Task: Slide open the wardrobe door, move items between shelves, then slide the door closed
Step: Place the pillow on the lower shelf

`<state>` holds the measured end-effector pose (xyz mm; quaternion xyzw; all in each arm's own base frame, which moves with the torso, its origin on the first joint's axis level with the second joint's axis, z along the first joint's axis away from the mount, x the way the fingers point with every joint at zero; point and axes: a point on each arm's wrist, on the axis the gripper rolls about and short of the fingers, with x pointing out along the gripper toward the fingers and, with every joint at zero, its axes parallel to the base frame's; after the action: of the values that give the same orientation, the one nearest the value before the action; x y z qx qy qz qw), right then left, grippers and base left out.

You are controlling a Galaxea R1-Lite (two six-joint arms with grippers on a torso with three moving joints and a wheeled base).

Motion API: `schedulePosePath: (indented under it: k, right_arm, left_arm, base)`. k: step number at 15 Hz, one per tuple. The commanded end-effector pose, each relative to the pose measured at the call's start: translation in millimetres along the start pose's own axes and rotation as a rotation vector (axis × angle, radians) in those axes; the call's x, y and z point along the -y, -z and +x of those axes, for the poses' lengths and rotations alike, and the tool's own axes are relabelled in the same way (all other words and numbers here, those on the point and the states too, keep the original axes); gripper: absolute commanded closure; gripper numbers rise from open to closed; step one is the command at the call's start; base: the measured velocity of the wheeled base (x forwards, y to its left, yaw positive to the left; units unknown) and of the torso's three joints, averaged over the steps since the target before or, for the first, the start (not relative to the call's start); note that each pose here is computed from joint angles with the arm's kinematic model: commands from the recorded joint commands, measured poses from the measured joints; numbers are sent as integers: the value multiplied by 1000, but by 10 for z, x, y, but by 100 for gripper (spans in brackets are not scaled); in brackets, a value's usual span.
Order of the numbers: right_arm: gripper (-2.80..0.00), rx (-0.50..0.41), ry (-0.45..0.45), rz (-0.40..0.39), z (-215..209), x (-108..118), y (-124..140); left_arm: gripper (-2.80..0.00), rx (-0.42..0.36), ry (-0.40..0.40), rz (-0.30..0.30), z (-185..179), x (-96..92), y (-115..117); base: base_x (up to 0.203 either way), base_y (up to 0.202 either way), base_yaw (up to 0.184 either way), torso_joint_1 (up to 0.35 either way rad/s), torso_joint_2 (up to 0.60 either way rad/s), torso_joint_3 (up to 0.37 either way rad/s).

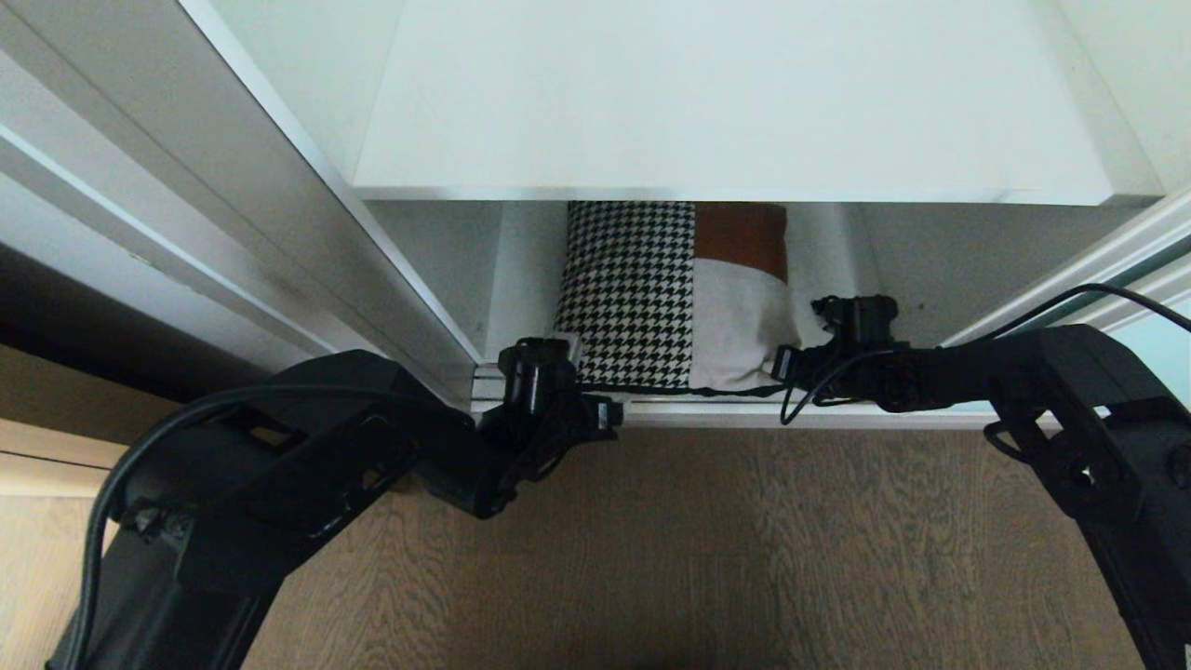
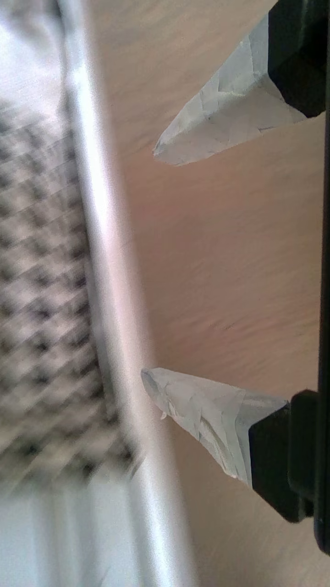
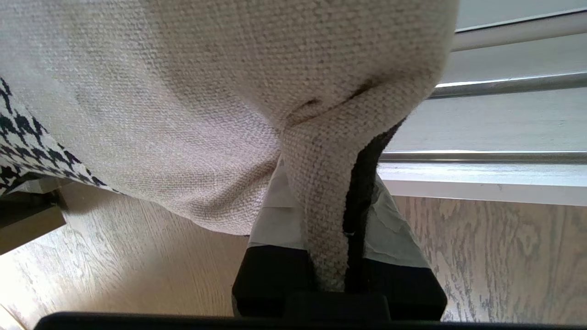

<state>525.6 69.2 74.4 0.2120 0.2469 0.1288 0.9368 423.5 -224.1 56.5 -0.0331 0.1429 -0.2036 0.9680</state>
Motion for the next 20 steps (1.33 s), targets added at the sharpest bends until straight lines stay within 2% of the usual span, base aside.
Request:
schedulePosePath:
  k: [1, 2, 5, 8, 12, 13, 16, 18, 20]
  right_arm:
    - [0, -1, -8, 0, 2, -29, 5]
    - [0, -1, -8, -2, 2, -29, 5]
    - [0, 0, -6, 0, 7, -25, 9]
    - [0, -1, -8, -3, -23, -47, -22]
    - [0, -35, 12, 9, -49, -14, -14]
    - [0, -38, 16, 12, -50, 13, -11]
    - [0, -52, 22, 12, -72, 25, 29]
    - [0, -59, 21, 13, -105, 4, 26]
    - [0, -59, 12, 8, -96, -30, 25]
  left_arm:
    - [-207, -37, 28, -21, 4, 34, -42]
    - [0, -70, 37, -43, 49, 39, -26]
    - [0, -144, 77, -70, 235, 52, 11]
    - [0, -132, 79, -74, 460, 72, -31]
    - [0, -202, 41, -63, 747, 29, 329]
    - [0, -203, 40, -57, 750, 30, 336]
    - [0, -172, 44, -36, 749, 33, 288]
    - [0, -86, 27, -36, 756, 11, 185]
    - [0, -18, -11, -5, 759, -15, 115]
  base:
    - [0, 0, 0, 0, 0, 0]
    - [0, 0, 0, 0, 0, 0]
    - [0, 0, 0, 0, 0, 0]
    - [0, 0, 0, 0, 0, 0]
    - [0, 0, 0, 0, 0, 0]
    - [0, 0, 0, 0, 0, 0]
    - [0, 0, 0, 0, 0, 0]
    - [0, 0, 0, 0, 0, 0]
    - [0, 0, 0, 0, 0, 0]
